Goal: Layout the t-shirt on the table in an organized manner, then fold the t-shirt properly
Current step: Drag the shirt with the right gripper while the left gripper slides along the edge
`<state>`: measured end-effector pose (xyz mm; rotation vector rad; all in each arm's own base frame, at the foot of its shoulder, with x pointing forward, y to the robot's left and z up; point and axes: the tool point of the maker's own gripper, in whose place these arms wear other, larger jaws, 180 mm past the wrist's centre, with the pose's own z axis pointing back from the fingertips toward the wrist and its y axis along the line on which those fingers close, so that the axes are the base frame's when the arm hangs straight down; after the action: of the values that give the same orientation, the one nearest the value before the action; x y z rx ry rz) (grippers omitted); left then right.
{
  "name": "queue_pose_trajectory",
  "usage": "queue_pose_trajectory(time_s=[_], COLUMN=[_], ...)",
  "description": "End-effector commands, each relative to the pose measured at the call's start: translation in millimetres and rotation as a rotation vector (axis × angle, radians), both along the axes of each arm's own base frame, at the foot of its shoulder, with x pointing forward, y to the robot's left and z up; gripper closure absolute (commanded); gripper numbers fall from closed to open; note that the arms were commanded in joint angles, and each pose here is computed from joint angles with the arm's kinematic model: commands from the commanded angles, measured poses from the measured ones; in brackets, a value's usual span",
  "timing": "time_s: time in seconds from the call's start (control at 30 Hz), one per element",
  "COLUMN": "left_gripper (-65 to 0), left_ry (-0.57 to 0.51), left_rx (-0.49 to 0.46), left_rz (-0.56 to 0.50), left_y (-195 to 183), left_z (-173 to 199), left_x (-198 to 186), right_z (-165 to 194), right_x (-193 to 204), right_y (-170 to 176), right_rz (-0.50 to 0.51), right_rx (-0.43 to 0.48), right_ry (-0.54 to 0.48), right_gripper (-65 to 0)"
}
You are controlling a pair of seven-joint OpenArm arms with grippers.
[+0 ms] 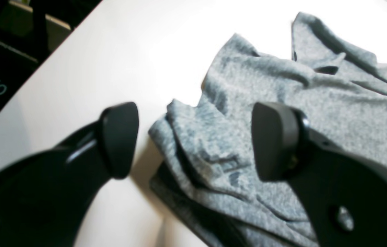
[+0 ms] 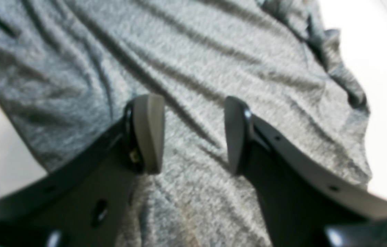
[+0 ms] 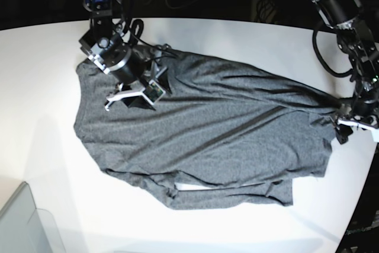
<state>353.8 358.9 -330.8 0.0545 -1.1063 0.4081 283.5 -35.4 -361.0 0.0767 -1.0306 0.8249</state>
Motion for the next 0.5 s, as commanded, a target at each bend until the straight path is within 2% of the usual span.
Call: queue_pose_trajectory(time_s=[0.0,0.33,0.4,0.47], left_gripper=[-49.4,-47.8,-42.4,-32.2], left_ry=[-0.049,0.013,0.037,0.071], left_rx=[0.030,0.144,0.146,0.144], left_rz=[0.000,-0.083,-0.105,-0.117], left_y=[3.6,-18.5,-24.5,-22.9], left_z=[17.0,14.9,7.3,-3.0], left_x=[3.7,-53.9,-58.8,-60.5], right_z=[12.7,6.7,5.4,5.7], right_x=[3.5,1.4,1.0,1.0], right_y=[3.9,-12.3,-12.4,-11.0], right_rz=[0.003,-0.042,-0.042,-0.041], right_rx=[0.033,0.023,0.022,0.025], right_ry=[-0.042,-0.025,-0.021,-0.021], right_gripper=[-28.9,-28.8,-28.8,-28.8])
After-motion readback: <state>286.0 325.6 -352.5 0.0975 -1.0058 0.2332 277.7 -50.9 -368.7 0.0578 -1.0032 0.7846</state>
